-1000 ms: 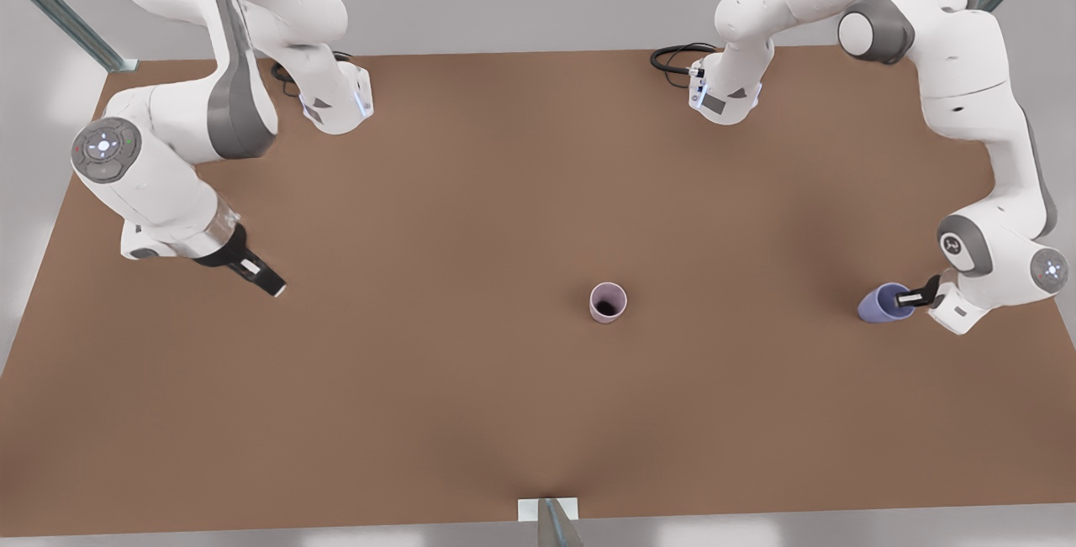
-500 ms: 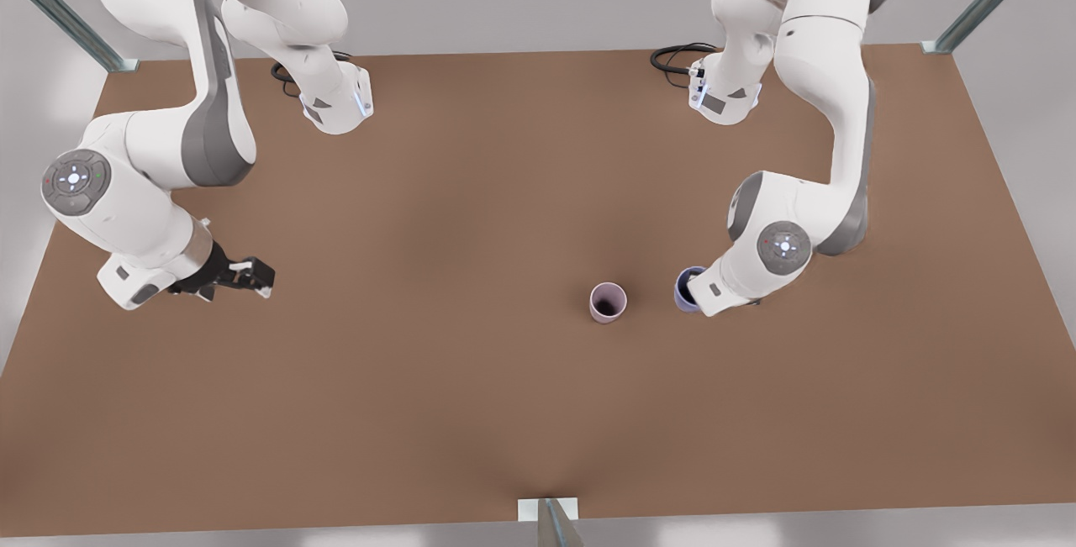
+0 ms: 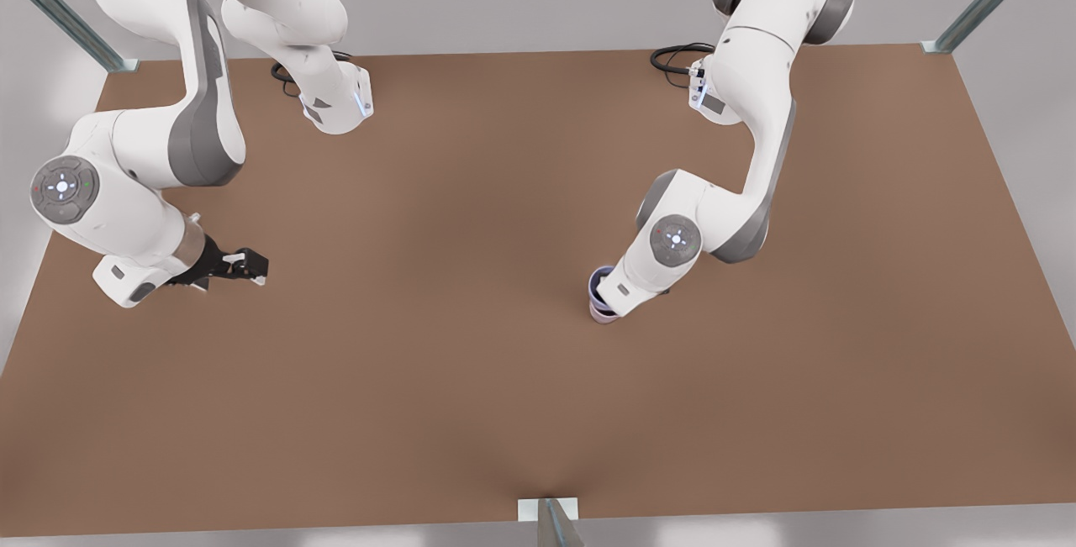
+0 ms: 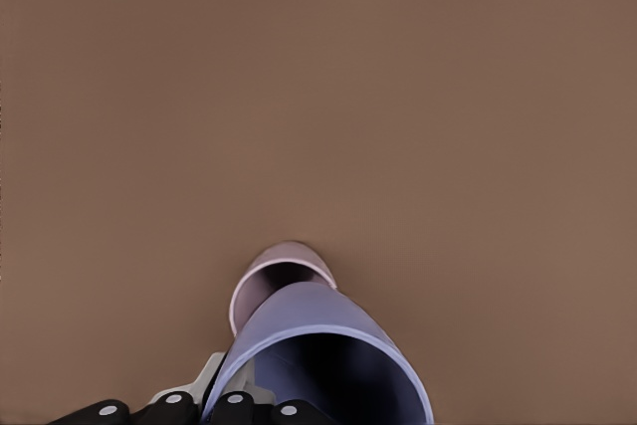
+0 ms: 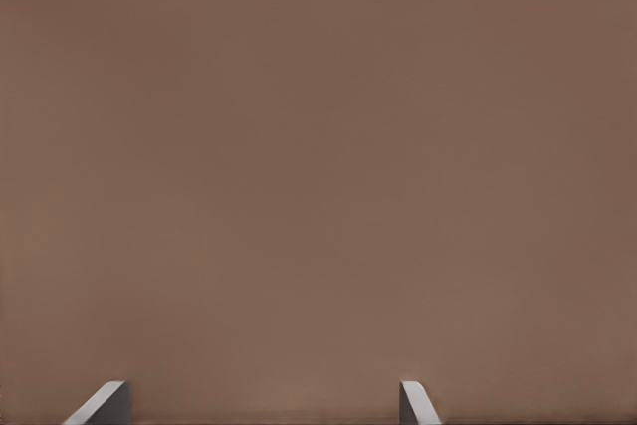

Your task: Stack the cups, with the pink cup at the bottom and the purple cup at the top

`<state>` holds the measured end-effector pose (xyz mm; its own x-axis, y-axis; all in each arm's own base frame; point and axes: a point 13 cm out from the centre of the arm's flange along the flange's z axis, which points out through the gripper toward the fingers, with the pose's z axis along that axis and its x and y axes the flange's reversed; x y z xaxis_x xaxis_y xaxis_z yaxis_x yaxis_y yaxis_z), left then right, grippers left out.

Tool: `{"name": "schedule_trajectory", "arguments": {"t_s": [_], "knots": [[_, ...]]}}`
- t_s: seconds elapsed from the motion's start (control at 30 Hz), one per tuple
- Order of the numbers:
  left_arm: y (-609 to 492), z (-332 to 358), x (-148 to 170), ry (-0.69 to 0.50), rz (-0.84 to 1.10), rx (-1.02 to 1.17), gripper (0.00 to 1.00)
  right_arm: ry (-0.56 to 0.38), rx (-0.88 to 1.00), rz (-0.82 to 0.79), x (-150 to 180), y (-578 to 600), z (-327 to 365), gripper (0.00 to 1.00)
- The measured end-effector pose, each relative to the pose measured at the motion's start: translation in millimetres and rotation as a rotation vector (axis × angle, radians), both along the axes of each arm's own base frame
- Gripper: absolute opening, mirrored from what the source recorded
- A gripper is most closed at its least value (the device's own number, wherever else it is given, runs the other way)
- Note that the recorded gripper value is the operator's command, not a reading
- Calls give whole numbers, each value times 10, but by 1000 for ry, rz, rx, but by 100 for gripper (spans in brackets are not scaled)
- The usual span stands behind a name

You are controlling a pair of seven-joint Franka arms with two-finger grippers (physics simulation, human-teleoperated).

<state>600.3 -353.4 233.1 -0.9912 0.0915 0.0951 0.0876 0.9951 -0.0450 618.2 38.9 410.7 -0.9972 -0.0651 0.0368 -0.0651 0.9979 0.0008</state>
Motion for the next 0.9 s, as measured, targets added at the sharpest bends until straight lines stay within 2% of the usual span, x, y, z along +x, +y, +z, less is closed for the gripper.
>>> {"name": "schedule_trajectory", "arguments": {"t_s": [0.8, 0.83, 0.87, 0.9], "knots": [[98, -447, -53, 30, 221, 51, 21, 21, -3, -107, -61, 41, 16, 100], [100, -470, -56, 33, 225, 53, 29, 21, -3, -109, -59, 43, 14, 100], [98, -482, -58, 34, 229, 53, 82, 21, -3, -111, -58, 41, 13, 100], [96, -499, -64, 37, 233, 53, 100, 21, -3, -113, -57, 39, 12, 100]]}}
